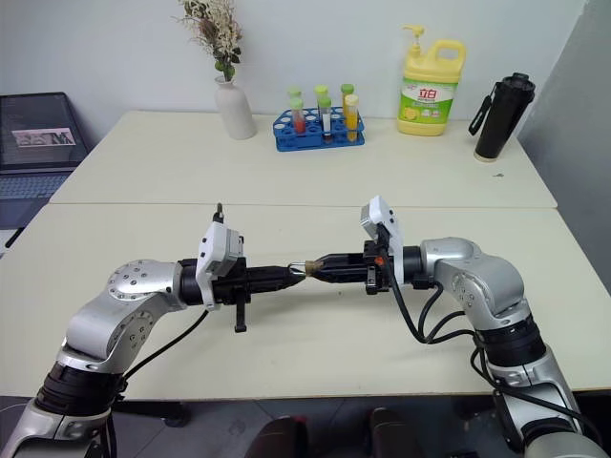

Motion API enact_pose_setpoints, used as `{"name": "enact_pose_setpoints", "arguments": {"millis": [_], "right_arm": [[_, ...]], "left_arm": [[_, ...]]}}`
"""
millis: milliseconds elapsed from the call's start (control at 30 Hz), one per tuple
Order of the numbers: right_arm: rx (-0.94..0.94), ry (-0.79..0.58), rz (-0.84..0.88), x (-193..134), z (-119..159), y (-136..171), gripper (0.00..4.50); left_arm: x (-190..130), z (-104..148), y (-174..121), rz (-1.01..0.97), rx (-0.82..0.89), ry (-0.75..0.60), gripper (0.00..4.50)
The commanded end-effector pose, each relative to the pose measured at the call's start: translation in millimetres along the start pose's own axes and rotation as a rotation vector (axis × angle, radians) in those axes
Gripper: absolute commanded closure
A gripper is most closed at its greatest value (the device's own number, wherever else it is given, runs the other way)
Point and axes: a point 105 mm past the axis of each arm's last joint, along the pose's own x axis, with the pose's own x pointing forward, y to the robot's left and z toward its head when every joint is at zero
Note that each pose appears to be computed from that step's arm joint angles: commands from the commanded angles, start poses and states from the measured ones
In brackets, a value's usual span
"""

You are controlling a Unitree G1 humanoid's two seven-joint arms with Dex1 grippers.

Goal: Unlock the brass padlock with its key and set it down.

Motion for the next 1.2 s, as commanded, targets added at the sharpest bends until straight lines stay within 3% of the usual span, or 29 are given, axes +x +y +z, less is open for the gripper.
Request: {"name": "enact_pose_setpoints", "arguments": {"millis": [33, 267, 433, 567, 900, 1200], "right_arm": [[-0.038, -0.025, -0.014, -4.8, 9.8, -1.6, 4.31], [-0.035, -0.016, -0.014, -4.5, 6.9, -3.2, 4.31], [-0.034, -0.017, -0.004, -4.0, 7.1, -2.0, 4.31], [-0.033, -0.012, 0.002, -4.1, 6.4, -1.2, 4.31], [-0.030, -0.006, 0.006, -4.2, 4.7, 0.0, 4.31], [-0.025, -0.003, 0.010, -4.9, 4.0, 0.9, 4.31]], "left_arm": [[-3.5, 11.9, -4.2, -0.001, 0.041, -0.024, 4.50], [-3.8, 12.9, -4.9, 0.014, 0.053, -0.021, 4.50], [-7.9, 6.7, 21.2, 0.170, 0.120, -0.011, 4.50], [-2.9, 11.4, 25.2, 0.184, 0.126, -0.045, 4.50], [8.9, 13.0, 0.9, 0.041, 0.083, -0.056, 4.50], [8.8, 14.6, -0.8, 0.038, 0.075, -0.063, 4.50]]}}
